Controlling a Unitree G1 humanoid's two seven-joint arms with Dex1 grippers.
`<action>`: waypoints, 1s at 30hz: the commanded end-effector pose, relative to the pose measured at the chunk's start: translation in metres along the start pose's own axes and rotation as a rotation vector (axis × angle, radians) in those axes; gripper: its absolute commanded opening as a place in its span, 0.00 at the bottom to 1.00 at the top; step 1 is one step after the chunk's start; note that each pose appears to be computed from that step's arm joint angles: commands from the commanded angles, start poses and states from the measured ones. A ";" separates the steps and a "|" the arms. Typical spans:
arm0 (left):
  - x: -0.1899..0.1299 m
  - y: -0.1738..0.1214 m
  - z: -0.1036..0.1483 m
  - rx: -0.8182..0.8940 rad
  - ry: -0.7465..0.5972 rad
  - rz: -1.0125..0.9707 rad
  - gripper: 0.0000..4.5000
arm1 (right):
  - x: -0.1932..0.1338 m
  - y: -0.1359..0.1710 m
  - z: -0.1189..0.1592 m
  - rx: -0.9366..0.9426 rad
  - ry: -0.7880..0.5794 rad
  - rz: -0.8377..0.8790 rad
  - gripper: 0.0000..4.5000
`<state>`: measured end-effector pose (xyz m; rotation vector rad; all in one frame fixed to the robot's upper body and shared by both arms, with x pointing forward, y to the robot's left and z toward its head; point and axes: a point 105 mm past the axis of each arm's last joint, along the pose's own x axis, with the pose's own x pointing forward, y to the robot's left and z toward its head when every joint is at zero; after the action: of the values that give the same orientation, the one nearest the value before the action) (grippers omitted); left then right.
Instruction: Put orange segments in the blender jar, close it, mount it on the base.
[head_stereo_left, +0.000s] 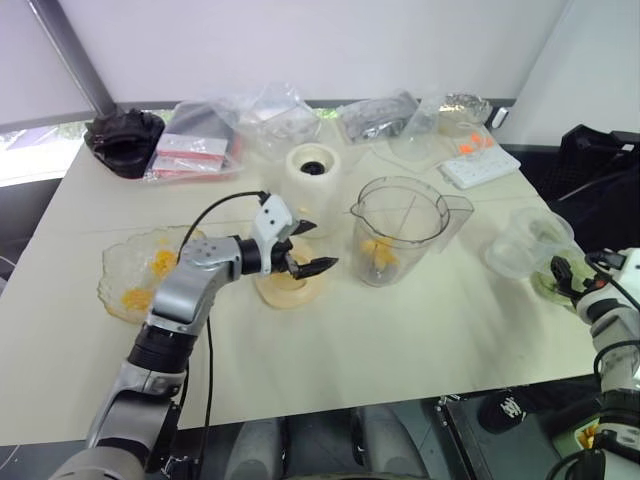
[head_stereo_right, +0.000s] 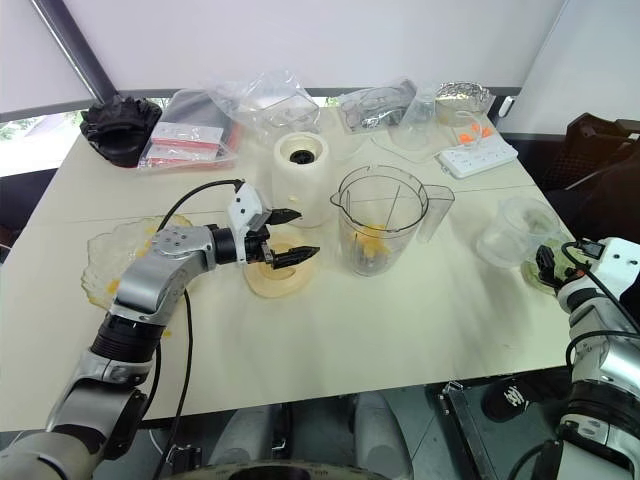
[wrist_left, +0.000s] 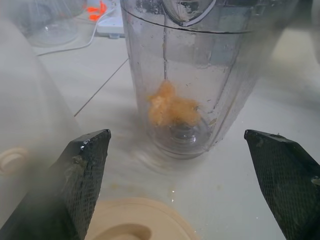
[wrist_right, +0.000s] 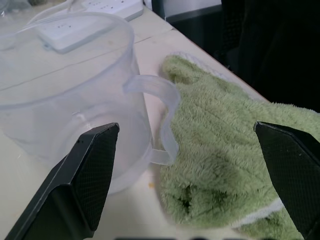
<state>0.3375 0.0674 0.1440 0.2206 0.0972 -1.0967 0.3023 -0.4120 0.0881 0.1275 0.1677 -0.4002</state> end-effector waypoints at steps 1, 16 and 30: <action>0.003 -0.005 0.015 0.046 -0.043 -0.016 0.99 | 0.003 -0.004 0.017 -0.017 -0.059 -0.021 1.00; 0.003 -0.003 0.018 0.073 -0.040 -0.008 0.99 | 0.021 -0.008 0.023 -0.033 -0.080 -0.061 1.00; 0.002 -0.001 0.021 0.089 -0.043 0.006 0.99 | 0.030 -0.010 0.028 -0.042 -0.105 -0.086 1.00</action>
<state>0.3381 0.0639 0.1444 0.2401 0.0867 -1.0917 0.3270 -0.4297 0.0884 0.0989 0.1334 -0.4783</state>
